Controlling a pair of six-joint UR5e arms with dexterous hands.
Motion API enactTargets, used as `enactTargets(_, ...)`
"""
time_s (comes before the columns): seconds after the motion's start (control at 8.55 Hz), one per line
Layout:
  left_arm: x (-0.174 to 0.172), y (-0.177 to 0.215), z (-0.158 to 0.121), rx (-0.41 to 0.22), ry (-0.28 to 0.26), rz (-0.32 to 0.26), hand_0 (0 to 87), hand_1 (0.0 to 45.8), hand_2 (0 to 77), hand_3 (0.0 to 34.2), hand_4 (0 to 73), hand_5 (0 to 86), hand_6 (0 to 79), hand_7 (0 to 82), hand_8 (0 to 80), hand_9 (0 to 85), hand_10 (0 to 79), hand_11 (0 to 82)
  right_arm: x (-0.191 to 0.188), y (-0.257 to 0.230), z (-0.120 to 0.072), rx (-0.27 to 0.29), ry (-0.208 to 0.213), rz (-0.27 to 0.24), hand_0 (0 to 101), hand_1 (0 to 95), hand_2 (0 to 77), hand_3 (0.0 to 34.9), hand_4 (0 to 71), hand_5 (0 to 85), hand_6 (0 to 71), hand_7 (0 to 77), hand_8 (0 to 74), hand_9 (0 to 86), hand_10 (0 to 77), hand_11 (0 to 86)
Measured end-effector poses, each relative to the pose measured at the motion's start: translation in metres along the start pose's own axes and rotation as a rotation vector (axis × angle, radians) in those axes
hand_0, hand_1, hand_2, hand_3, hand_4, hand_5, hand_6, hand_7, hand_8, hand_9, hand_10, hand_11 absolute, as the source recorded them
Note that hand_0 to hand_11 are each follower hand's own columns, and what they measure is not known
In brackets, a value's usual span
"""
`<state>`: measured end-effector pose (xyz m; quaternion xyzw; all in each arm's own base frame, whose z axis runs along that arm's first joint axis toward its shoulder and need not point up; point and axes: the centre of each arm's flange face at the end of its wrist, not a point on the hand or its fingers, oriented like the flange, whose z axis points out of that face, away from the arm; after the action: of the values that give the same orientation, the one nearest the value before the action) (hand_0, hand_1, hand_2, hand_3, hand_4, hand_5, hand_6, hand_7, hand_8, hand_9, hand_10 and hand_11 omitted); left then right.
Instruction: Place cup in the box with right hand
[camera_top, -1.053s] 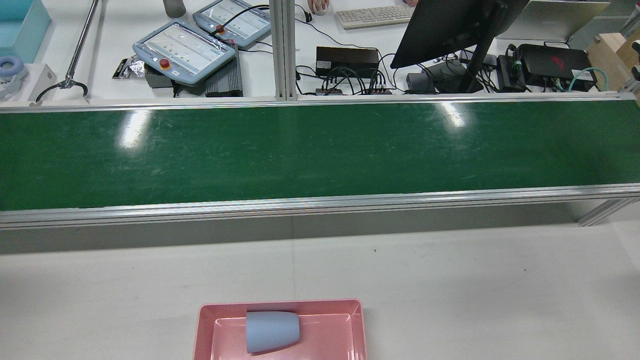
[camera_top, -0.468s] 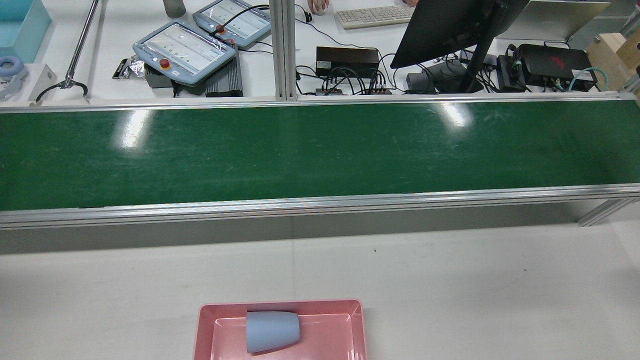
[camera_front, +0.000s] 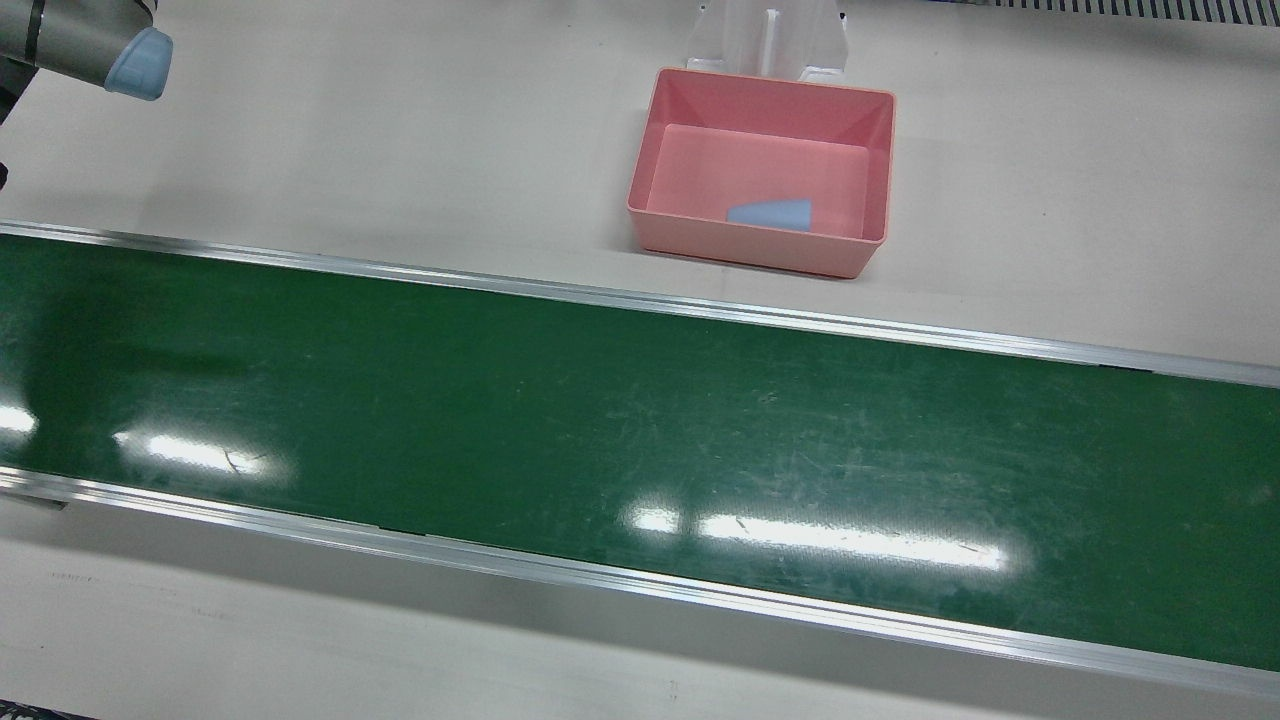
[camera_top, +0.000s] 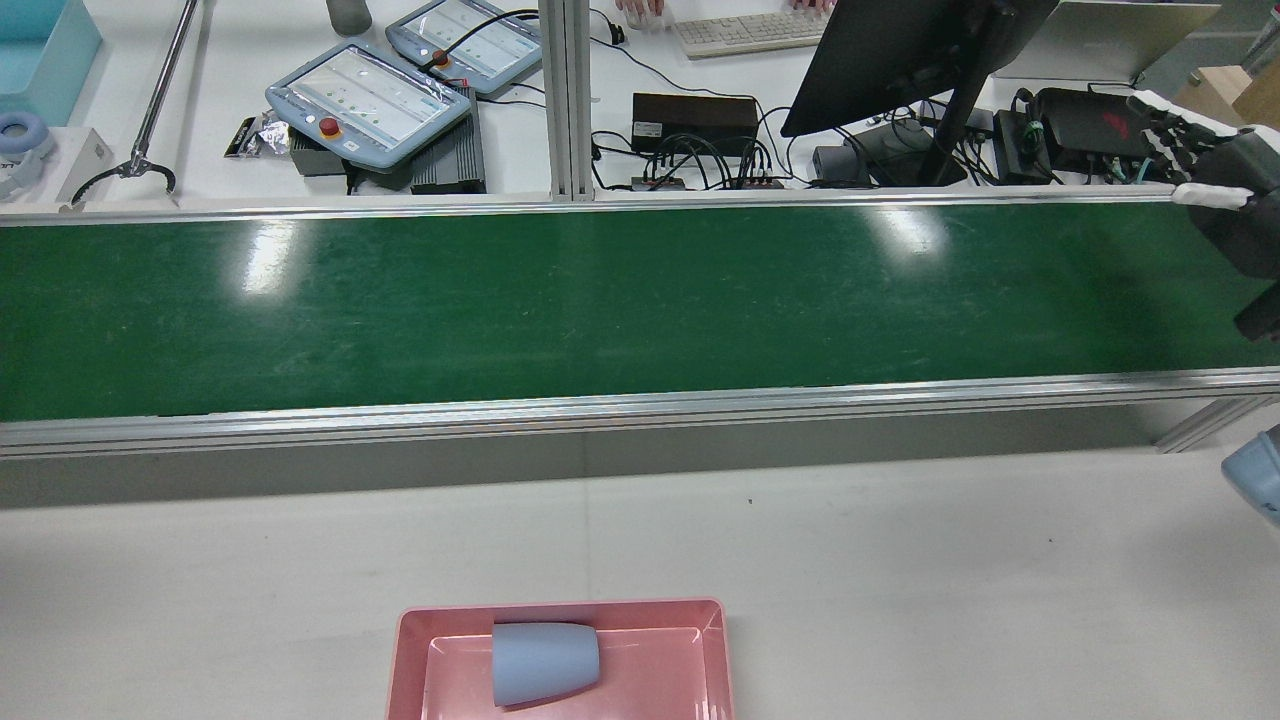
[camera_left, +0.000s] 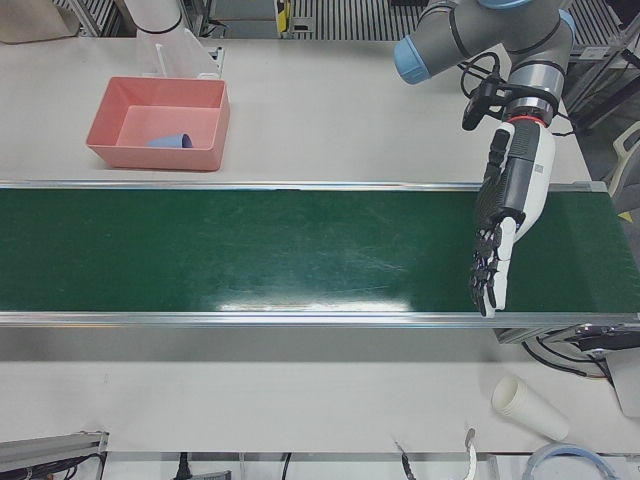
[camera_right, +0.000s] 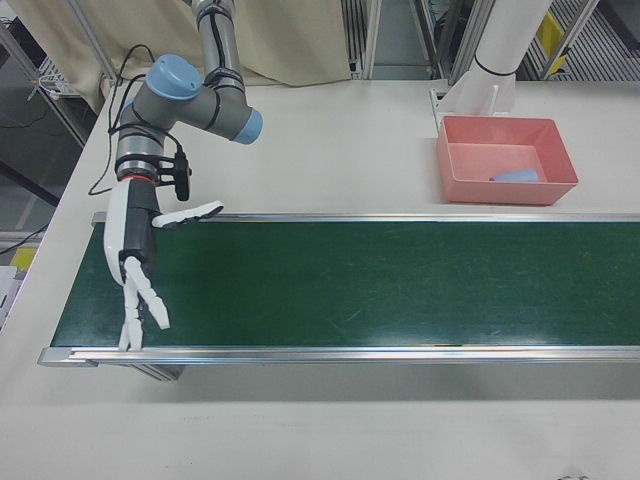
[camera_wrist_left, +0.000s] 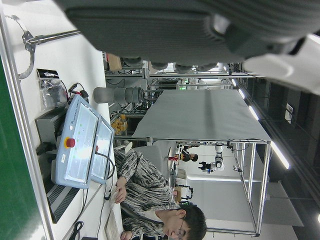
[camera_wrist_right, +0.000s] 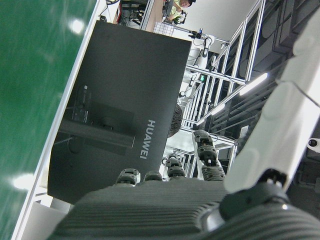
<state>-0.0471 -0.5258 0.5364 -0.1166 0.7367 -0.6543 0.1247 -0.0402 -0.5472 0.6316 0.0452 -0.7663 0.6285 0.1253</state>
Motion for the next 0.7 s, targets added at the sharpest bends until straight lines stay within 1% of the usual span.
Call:
enactTargets(0.12,0.0,0.0,0.0,0.001,0.0,0.0,0.0,0.5,0.5,0.0,1.1,0.5,0.5,0.5,0.0,0.0,0.0,0.0,0.014,0.006,0.004,-0.007,0.009,-0.005,47,14.7,1.6,0.0,0.0,3.8,2.7,9.8,0.5,0.5,1.6,3.3)
enactTargets(0.35,0.0,0.0,0.0,0.0,0.0,0.0,0.0,0.5,0.5,0.0,1.1,0.5,0.5,0.5,0.0,0.0,0.0,0.0,0.029,0.018,0.006,-0.009,0.028,-0.009,47,14.7,1.6,0.0,0.0,3.8,2.7,9.8,0.5,0.5,1.6,3.3)
enactTargets(0.47,0.0,0.0,0.0,0.0,0.0,0.0,0.0,0.5,0.5,0.0,1.1,0.5,0.5,0.5,0.0,0.0,0.0,0.0,0.034,0.031,0.006,-0.003,0.032,-0.016,50,18.0,1.6,1.0,0.0,4.9,0.5,8.2,0.5,0.5,1.1,3.3)
enactTargets(0.59,0.0,0.0,0.0,0.0,0.0,0.0,0.0,0.5,0.5,0.0,1.1,0.5,0.5,0.5,0.0,0.0,0.0,0.0,0.041,0.057,0.007,0.002,0.036,-0.029,50,18.0,1.6,1.0,0.0,4.9,0.5,8.2,0.5,0.5,1.1,3.3)
enactTargets(0.7,0.0,-0.001,0.0,0.001,0.0,0.0,0.0,0.5,0.5,0.0,1.1,0.5,0.5,0.5,0.0,0.0,0.0,0.0,0.052,0.089,0.012,0.0,0.038,-0.035,50,15.3,1.6,1.0,0.0,5.5,1.6,8.2,0.5,0.5,1.1,3.3)
